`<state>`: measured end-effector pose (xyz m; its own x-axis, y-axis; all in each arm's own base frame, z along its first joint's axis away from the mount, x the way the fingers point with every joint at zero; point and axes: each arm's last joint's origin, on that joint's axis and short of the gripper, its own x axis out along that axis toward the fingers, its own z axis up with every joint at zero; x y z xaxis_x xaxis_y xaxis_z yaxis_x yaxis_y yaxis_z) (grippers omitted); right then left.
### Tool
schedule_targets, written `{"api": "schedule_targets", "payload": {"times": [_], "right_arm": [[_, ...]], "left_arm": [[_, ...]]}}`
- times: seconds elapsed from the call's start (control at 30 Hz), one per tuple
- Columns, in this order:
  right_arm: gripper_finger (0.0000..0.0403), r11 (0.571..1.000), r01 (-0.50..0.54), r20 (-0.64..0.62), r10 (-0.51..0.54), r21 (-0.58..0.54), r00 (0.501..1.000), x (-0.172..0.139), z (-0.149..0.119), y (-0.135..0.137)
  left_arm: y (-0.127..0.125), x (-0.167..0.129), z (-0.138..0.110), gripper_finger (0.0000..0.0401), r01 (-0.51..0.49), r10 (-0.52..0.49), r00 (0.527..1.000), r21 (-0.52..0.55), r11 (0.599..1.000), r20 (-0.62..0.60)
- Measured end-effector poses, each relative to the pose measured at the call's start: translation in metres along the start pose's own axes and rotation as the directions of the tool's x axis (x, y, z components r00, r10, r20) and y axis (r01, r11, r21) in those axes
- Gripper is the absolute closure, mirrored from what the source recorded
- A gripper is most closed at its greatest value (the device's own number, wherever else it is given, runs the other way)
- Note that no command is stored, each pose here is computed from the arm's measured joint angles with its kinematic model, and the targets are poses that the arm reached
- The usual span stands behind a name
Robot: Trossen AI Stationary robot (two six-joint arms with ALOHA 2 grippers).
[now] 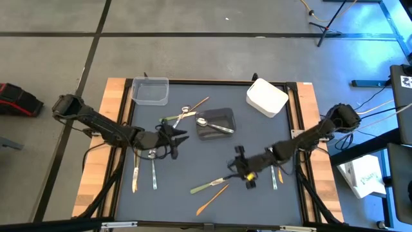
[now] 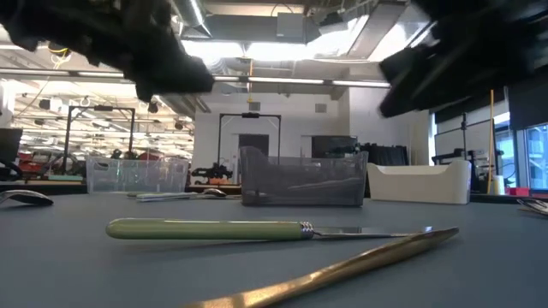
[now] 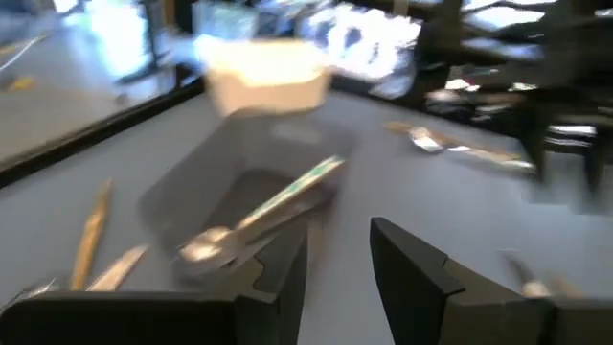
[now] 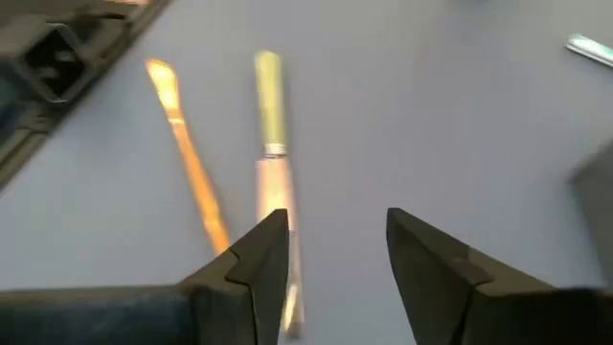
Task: Sort silverware by color (type)
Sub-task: Put the top blue spoon into the black bin
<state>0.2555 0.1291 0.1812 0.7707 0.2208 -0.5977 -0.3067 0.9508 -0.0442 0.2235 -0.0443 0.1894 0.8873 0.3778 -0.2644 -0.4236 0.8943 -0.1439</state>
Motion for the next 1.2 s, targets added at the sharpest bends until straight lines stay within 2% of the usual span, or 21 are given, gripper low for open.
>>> {"api": "schedule_targets", "payload": {"times": [0.13, 0.23, 0.37, 0.47, 0.53, 0.77, 1.03, 1.2], "right_arm": [[0.0238, 0.998, 0.052, 0.045, -0.051, -0.021, 0.998, -0.005, 0.001, 0.022], [0.0238, 0.998, 0.061, 0.096, -0.060, -0.009, 0.994, -0.006, 0.003, 0.032], [0.0238, 1.000, -0.010, 0.190, 0.010, 0.004, 0.982, -0.011, 0.011, 0.046], [0.0238, 0.998, -0.030, 0.189, 0.041, -0.060, 0.981, -0.013, 0.010, 0.053], [0.0238, 0.995, -0.036, 0.180, 0.051, -0.089, 0.982, -0.013, 0.008, 0.056], [0.0238, 0.993, -0.028, 0.118, 0.041, -0.113, 0.992, -0.001, -0.002, 0.057], [0.0238, 0.990, 0.003, 0.098, 0.012, -0.144, 0.995, 0.006, -0.007, 0.057], [0.0238, 0.986, 0.008, 0.113, 0.011, -0.165, 0.993, 0.006, -0.006, 0.058]], "left_arm": [[0.015, 0.009, -0.002, 0.0291, -0.111, 0.101, 0.990, -0.101, 0.989, -0.098], [0.017, 0.015, 0.005, 0.0291, -0.201, 0.178, 0.963, -0.100, 0.975, -0.202], [0.021, 0.024, 0.018, 0.0291, -0.310, 0.264, 0.885, -0.064, 0.948, -0.383], [0.032, 0.035, 0.016, 0.0291, -0.395, 0.322, 0.795, -0.036, 0.918, -0.514], [0.039, 0.046, 0.013, 0.0291, -0.419, 0.326, 0.758, -0.039, 0.907, -0.564], [0.069, 0.070, -0.003, 0.0291, -0.516, 0.373, 0.652, -0.027, 0.856, -0.660], [0.091, 0.081, -0.012, 0.0291, -0.557, 0.393, 0.590, -0.003, 0.830, -0.705], [0.095, 0.084, -0.019, 0.0291, -0.565, 0.400, 0.560, 0.019, 0.825, -0.725]]}}
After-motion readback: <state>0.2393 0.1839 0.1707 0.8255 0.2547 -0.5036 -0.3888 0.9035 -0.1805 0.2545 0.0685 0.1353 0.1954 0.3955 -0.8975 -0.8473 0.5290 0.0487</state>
